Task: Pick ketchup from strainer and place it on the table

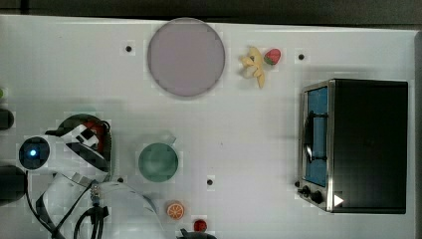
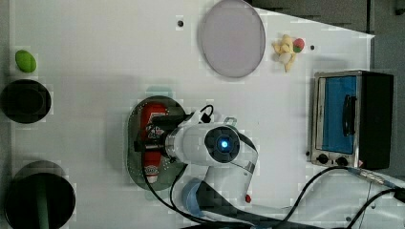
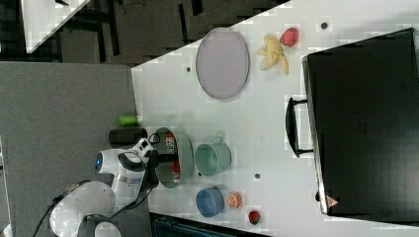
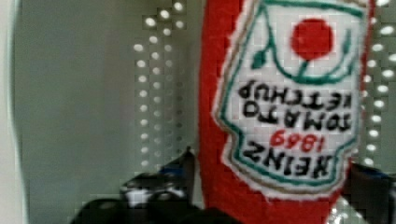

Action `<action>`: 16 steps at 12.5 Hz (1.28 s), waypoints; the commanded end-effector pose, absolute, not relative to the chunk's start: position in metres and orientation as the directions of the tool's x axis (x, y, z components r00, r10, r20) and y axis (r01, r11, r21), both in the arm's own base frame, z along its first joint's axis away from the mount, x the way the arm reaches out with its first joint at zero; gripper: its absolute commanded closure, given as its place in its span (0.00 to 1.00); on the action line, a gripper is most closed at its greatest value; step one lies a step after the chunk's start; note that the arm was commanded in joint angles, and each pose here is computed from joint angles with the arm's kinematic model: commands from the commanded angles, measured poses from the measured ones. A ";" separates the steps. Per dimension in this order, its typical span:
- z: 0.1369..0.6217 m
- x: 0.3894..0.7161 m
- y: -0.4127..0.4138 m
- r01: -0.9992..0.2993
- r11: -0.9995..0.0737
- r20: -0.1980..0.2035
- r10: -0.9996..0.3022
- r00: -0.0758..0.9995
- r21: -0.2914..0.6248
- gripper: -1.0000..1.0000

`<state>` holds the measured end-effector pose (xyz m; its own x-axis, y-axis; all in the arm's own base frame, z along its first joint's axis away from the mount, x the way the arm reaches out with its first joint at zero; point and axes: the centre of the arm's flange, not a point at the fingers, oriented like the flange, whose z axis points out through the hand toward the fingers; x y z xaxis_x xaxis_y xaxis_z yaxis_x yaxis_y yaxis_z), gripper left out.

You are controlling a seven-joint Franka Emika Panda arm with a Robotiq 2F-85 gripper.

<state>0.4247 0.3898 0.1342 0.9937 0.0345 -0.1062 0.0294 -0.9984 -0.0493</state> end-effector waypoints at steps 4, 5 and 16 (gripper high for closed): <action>0.189 0.444 0.401 -0.007 -0.999 -0.012 -0.007 1.000 -0.045 0.40; 0.207 0.445 0.403 -0.007 -0.999 0.012 -0.007 1.000 -0.049 0.40; 0.394 0.488 0.338 -0.167 -0.986 0.035 -0.167 0.985 0.023 0.40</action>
